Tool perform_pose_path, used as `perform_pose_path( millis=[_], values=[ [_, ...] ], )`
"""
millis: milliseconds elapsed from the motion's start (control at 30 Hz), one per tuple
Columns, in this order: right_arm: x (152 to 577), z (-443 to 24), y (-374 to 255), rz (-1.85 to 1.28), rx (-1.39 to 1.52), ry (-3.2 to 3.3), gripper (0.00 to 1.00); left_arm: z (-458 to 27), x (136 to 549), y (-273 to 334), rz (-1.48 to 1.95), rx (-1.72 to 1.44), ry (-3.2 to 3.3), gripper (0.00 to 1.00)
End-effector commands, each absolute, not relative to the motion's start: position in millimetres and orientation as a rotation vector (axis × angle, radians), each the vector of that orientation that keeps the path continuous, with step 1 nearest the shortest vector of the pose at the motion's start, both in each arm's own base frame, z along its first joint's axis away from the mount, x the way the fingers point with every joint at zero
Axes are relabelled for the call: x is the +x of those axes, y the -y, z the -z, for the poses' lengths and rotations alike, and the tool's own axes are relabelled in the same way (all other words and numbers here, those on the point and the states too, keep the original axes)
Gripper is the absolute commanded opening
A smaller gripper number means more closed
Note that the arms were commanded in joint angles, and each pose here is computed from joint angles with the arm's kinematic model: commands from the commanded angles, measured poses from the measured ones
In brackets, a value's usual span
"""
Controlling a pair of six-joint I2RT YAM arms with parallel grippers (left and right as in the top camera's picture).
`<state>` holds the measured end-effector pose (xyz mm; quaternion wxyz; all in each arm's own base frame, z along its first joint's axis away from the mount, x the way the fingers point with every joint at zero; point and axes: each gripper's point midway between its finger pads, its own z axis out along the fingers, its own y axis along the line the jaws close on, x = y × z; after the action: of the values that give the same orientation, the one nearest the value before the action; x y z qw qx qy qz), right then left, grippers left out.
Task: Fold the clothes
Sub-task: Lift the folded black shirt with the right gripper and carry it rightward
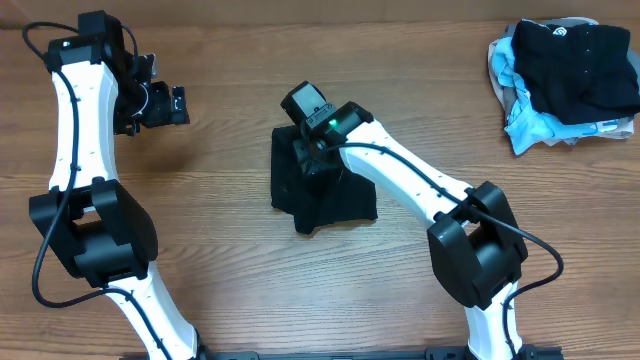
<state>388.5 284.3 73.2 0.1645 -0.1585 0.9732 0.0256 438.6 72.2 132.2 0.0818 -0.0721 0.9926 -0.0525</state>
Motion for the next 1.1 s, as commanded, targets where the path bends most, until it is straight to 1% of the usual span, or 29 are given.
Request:
perform_pose_path(
  millis=[0, 133, 300, 433, 500, 567, 600, 700, 800, 900, 967, 1067],
  values=[
    [401.6, -72.8, -263.6, 0.064, -0.402, -2.731, 0.54, -132.0, 440.1, -73.1, 0.164, -0.233, -2.962, 1.0],
    [406.2, -67.5, -251.4, 0.082, -0.37, -2.745, 0.52, -132.0, 440.1, -73.1, 0.164, -0.233, -2.962, 1.0],
    [409.3, -56.2, -244.1, 0.089, -0.352, -2.773, 0.42, -132.0, 440.1, -73.1, 0.164, -0.233, -2.962, 1.0],
    [408.5, -54.3, -245.6, 0.078, -0.355, -2.779, 0.28, -131.8, 439.9, -73.1, 0.164, -0.234, -2.963, 1.0],
    [409.9, -56.4, -246.9, 0.071, -0.354, -2.773, 0.13, -131.8, 439.8, -73.0, 0.164, -0.234, -2.964, 1.0],
    [410.5, -59.7, -250.6, 0.055, -0.358, -2.769, 0.05, -131.9, 439.7, -73.0, 0.164, -0.234, -2.964, 1.0],
    [410.6, -61.9, -253.0, 0.039, -0.36, -2.77, 0.04, -131.9, 439.7, -73.0, 0.164, -0.234, -2.964, 1.0],
    [411.2, -75.9, -265.3, -0.044, -0.371, -2.772, 0.04, -131.9, 439.9, -73.1, 0.164, -0.233, -2.963, 1.0],
    [414.4, -98.9, -282.2, -0.142, -0.385, -2.748, 0.04, -131.8, 440.1, -73.1, 0.164, -0.233, -2.963, 1.0],
    [413.9, -127.1, -316.3, -0.297, -0.434, -2.688, 0.04, -132.0, 440.2, -73.1, 0.164, -0.233, -2.962, 1.0],
    [412.9, -130.5, -327.6, -0.329, -0.438, -2.665, 0.04, -131.8, 440.1, -73.1, 0.164, -0.233, -2.963, 1.0],
    [410.3, -120.6, -335.5, -0.348, -0.434, -2.681, 0.04, -131.8, 440.1, -73.1, 0.164, -0.233, -2.963, 1.0]
  ],
)
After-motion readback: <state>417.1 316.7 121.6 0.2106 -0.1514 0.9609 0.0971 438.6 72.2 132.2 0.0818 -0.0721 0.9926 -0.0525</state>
